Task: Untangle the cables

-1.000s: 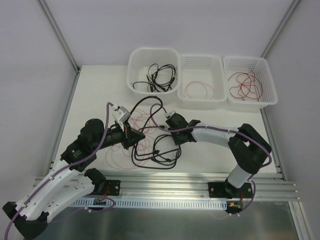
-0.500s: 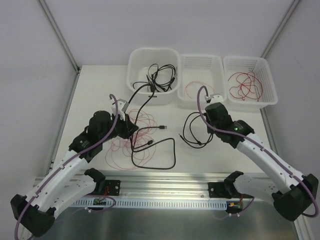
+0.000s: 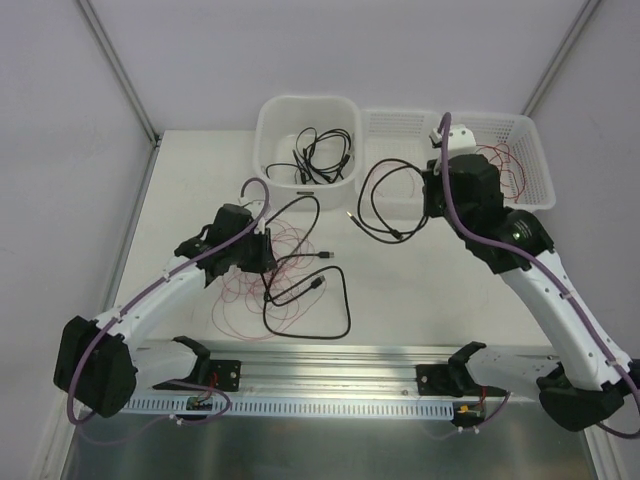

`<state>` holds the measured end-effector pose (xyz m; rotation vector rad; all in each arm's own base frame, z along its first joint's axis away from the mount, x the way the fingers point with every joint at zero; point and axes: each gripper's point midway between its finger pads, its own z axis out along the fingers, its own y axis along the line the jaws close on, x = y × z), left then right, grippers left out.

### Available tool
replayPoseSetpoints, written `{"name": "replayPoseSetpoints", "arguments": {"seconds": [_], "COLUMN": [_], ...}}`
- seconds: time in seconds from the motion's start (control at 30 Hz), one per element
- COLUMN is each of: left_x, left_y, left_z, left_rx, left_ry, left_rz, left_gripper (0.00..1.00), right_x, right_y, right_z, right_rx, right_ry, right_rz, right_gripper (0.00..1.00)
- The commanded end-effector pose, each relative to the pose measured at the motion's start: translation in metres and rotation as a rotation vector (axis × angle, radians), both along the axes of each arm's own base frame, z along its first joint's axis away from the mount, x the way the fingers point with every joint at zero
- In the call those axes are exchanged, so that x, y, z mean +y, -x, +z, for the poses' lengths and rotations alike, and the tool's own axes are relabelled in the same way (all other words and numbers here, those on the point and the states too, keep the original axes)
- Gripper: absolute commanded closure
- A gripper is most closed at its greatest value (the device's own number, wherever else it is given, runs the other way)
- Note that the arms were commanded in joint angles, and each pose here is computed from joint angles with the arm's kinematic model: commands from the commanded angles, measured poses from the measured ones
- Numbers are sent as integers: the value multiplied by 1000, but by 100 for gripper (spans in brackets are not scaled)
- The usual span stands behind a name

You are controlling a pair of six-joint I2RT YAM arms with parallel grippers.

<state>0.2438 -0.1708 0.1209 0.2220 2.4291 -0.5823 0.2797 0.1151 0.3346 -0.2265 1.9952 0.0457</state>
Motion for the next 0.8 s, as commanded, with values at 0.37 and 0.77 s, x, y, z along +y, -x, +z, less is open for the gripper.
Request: {"name": "replayPoseSetpoints", "arguments": {"seconds": [0.37, 0.77], "left_x": [3, 84], "left_y": [10, 15], "left_z": [8, 68], "left_rx": [65, -478], "left_ry": [-2, -83], "left_rz": [3, 244], "left_gripper": [24, 9], "right_x": [104, 178], "right_y": [-162, -268], "right_z": [74, 9], "right_rx": [-254, -231], "right_ry": [-210, -264], "right_rz": [120, 202], "right_gripper": [99, 97]}}
